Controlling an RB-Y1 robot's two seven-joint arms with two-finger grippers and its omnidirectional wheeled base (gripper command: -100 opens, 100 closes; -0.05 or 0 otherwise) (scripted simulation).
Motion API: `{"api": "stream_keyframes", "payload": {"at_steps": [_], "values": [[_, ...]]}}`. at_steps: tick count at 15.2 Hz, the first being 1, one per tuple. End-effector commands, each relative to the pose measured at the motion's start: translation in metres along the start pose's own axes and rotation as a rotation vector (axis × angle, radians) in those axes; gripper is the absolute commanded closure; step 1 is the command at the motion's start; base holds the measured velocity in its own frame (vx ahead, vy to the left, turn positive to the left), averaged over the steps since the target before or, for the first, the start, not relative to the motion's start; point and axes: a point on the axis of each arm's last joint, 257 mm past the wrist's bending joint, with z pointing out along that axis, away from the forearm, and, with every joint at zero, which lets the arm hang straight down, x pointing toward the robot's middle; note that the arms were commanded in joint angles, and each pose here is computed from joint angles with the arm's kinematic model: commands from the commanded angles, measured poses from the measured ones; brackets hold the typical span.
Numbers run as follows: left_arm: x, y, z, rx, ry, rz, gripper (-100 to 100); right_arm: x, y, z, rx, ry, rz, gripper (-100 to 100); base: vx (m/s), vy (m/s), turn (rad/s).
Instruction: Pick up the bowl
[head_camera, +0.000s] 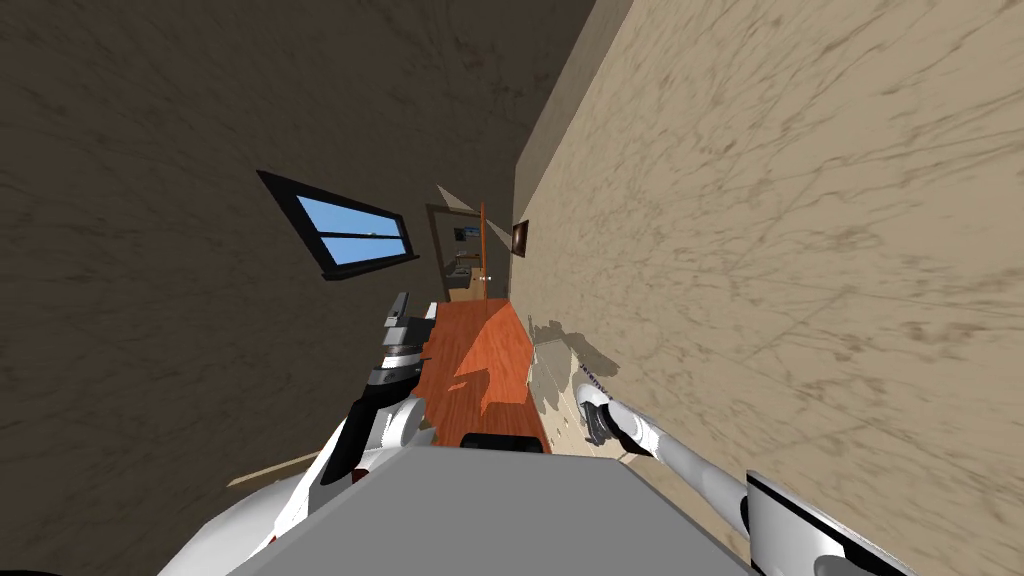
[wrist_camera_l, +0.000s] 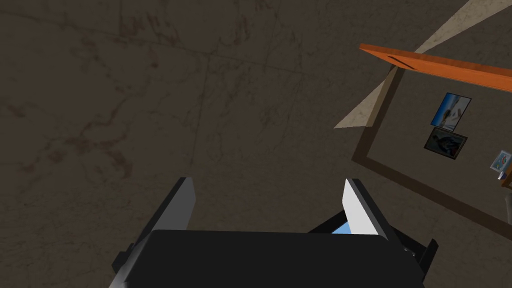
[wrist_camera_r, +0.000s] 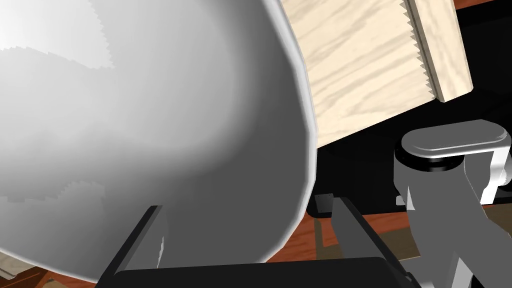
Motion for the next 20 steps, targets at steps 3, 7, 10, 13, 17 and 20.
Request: {"api": "stream_keyframes", "payload": {"at_steps": [3,7,10,13,17,20], "values": [[0.000,0.000,0.000,0.000,0.000,0.000,0,0.000,-0.015,-0.006,0.045,-0.019,0.011,-100,0.013,0.017,-0.012],[0.000,0.000,0.000,0.000,0.000,0.000,0,0.019,0.034,0.002,-0.004,-0.025,0.048,-100,0.075,0.030,0.155],[0.000,0.000,0.000,0.000,0.000,0.000,0,0.023,0.009,-0.007,0.052,-0.032,0.048,-100,0.011,0.017,-0.010],[0.000,0.000,0.000,0.000,0.000,0.000,0,0.031,0.053,0.002,-0.001,-0.043,0.078,-100,0.054,0.025,0.171],[0.000,0.000,0.000,0.000,0.000,0.000,0,0.049,0.046,-0.008,0.043,-0.034,0.097,-100,0.047,0.024,0.017],[0.000,0.000,0.000,0.000,0.000,0.000,0,0.060,0.091,-0.003,-0.001,-0.041,0.130,-100,0.054,0.021,0.170]]}}
